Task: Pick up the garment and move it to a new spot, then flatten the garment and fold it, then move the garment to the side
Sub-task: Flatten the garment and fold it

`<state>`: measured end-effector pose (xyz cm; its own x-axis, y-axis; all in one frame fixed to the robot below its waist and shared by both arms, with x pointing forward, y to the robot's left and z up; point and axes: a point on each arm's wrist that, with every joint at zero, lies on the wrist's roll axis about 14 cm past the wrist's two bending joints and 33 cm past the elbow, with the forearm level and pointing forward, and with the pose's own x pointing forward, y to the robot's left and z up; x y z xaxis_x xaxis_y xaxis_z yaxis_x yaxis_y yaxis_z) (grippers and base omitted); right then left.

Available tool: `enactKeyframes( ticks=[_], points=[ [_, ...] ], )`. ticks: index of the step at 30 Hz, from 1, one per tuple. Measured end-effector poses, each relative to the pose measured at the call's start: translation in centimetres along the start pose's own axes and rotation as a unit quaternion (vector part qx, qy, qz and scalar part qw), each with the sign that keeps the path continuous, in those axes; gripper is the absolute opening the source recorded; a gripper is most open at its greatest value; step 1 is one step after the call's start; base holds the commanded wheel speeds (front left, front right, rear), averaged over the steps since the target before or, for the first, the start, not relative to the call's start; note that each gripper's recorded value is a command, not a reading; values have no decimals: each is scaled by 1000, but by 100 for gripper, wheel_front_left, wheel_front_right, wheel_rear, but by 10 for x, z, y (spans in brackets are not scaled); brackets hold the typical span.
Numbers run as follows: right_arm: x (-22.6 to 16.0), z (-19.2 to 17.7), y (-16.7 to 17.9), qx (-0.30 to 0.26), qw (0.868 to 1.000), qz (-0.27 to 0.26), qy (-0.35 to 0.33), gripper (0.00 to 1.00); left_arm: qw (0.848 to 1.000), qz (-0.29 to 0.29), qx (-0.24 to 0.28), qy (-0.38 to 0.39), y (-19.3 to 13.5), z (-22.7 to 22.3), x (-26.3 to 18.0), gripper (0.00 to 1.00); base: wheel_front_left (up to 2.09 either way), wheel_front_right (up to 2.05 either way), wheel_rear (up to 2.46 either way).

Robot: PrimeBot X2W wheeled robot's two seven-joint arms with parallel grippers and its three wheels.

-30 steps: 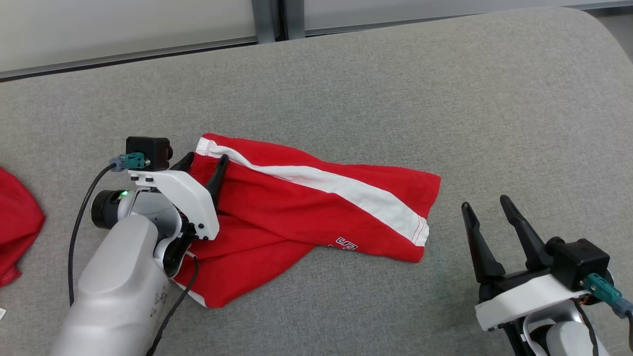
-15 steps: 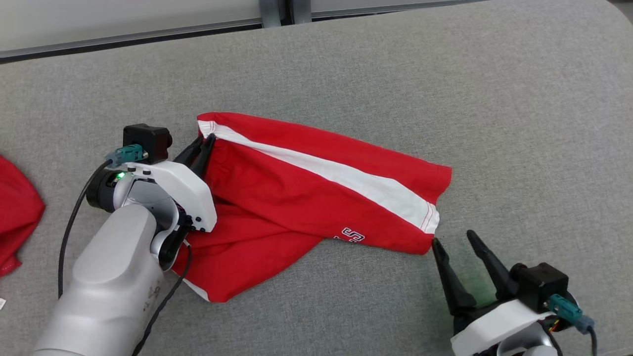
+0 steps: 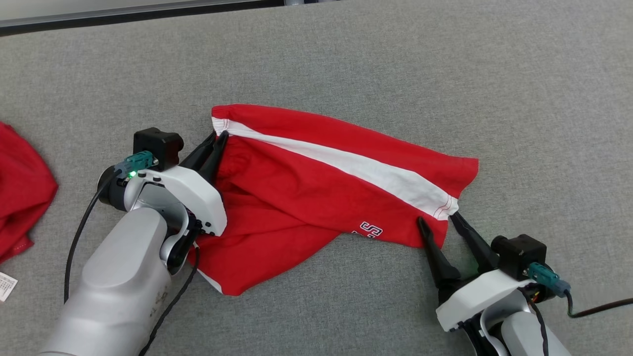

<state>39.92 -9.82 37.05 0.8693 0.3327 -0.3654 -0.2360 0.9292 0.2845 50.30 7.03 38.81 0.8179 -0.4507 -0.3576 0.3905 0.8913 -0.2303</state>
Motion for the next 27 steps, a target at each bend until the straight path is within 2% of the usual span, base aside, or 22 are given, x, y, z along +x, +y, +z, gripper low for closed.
enactKeyframes(
  ticks=[1,2,3,10,16,22,27],
  points=[
    [3,0,0,0,1000,0,-1,43,1000,0,1,-1,1,0,0,0,0,0,0],
    [5,1,-1,0,1000,1,-3,11,1000,1,1,-2,1,0,-1,0,0,0,0],
    [7,2,-1,-1,1000,1,-4,0,1000,1,1,-4,2,0,-1,0,0,0,0],
    [8,15,-11,-3,999,-8,-37,0,999,9,9,-37,5,12,-4,0,0,0,0],
    [3,73,-22,-43,991,-15,-124,0,994,17,22,-108,3,50,-15,0,0,0,0],
    [-15,149,-28,-94,972,-23,-215,0,981,16,55,-187,-9,103,-41,0,0,0,0],
    [-41,215,-18,-144,947,-22,-287,0,964,15,84,-253,-25,158,-73,0,0,0,0]
  ],
)
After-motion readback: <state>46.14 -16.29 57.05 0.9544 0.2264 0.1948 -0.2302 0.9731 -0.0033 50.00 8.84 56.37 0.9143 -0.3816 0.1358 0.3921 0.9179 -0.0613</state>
